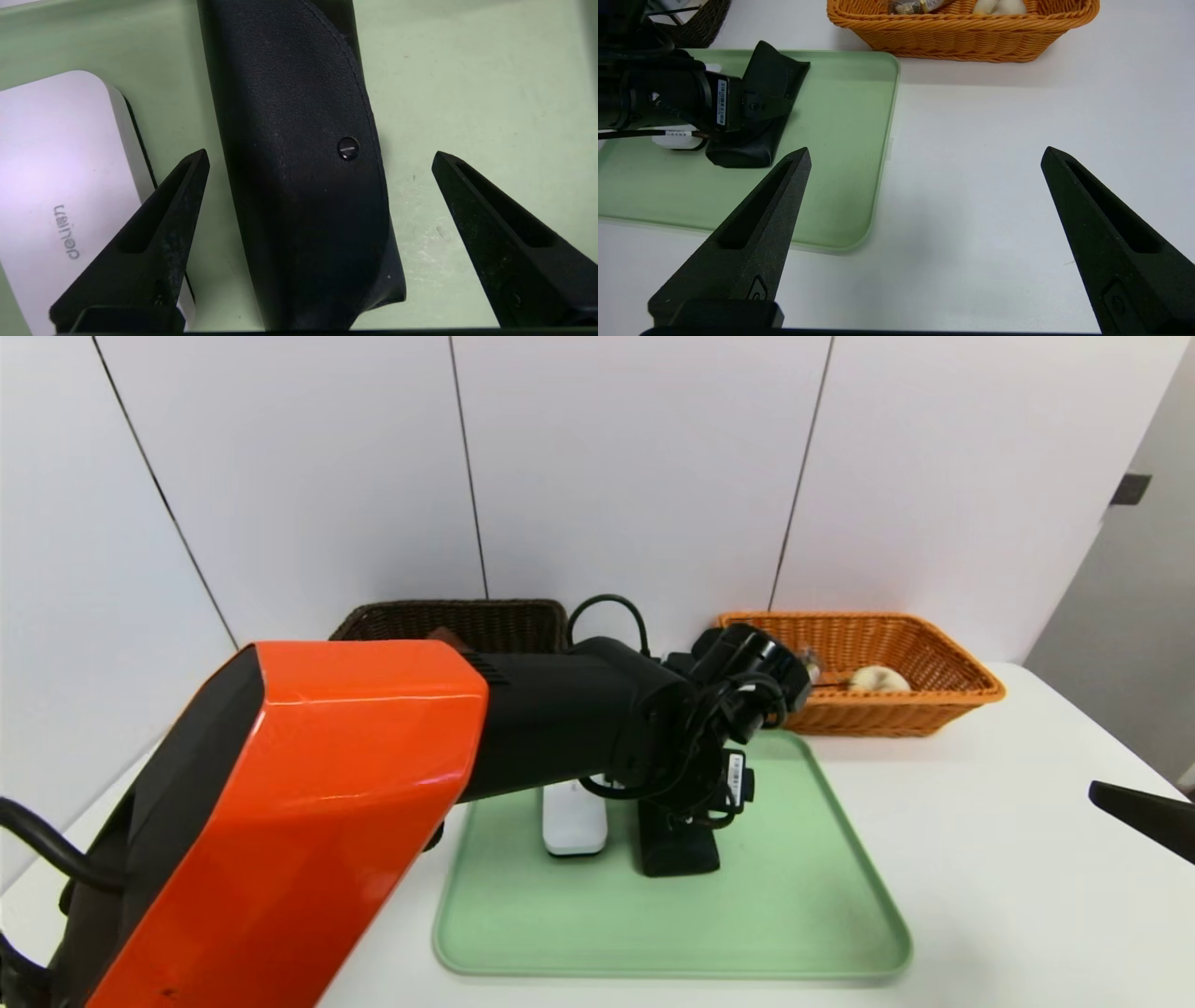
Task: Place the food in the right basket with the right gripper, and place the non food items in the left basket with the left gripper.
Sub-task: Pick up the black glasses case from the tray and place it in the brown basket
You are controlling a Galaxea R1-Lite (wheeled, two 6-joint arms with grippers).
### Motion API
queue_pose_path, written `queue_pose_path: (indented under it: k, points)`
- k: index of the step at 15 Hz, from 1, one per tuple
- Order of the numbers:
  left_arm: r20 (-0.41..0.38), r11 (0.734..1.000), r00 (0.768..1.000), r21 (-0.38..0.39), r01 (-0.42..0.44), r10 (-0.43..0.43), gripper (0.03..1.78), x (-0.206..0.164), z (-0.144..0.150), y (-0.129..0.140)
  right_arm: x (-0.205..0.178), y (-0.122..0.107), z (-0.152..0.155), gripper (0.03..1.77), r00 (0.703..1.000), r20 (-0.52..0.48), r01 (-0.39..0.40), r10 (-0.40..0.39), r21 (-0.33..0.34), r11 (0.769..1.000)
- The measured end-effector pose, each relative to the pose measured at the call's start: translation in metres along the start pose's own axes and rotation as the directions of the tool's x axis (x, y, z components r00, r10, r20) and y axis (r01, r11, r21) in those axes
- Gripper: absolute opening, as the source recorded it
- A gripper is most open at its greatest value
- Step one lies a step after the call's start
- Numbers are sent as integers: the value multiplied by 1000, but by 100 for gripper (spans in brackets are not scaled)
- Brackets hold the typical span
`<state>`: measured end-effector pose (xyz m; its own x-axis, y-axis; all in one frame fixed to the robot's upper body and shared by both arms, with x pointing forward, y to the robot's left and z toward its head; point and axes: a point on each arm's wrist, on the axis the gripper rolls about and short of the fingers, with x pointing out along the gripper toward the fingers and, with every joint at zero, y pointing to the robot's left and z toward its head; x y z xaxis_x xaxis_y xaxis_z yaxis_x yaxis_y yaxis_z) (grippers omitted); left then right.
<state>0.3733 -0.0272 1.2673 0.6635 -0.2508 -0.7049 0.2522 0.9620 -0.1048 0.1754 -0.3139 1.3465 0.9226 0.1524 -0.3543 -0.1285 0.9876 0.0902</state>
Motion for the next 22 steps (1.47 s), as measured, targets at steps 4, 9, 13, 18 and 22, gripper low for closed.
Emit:
queue_pose_path:
  k: [4, 9, 13, 18, 22]
  points:
    - [-13, 1000, 1000, 11, -18, 18, 169, 10, 0, 6, 2, 0, 0, 171, 1000, -8, 1, -1, -1, 1000]
    - [-25, 1000, 999, 11, -27, 27, 169, 17, 0, 10, 8, 2, 5, 171, 1000, 10, -2, 2, -3, 1000]
    - [-35, 1000, 999, 12, -18, 18, 169, 19, -2, 9, 12, 2, 6, 171, 1000, 18, -2, 2, -5, 1000]
    - [-43, 1000, 999, 17, -20, 20, 169, 22, -4, 8, 13, 2, 6, 171, 1000, 15, -1, 1, -6, 1000]
    - [-47, 999, 999, 26, -22, 23, 106, 23, -5, 8, 13, 3, 6, 171, 1000, 14, -3, 3, -6, 1000]
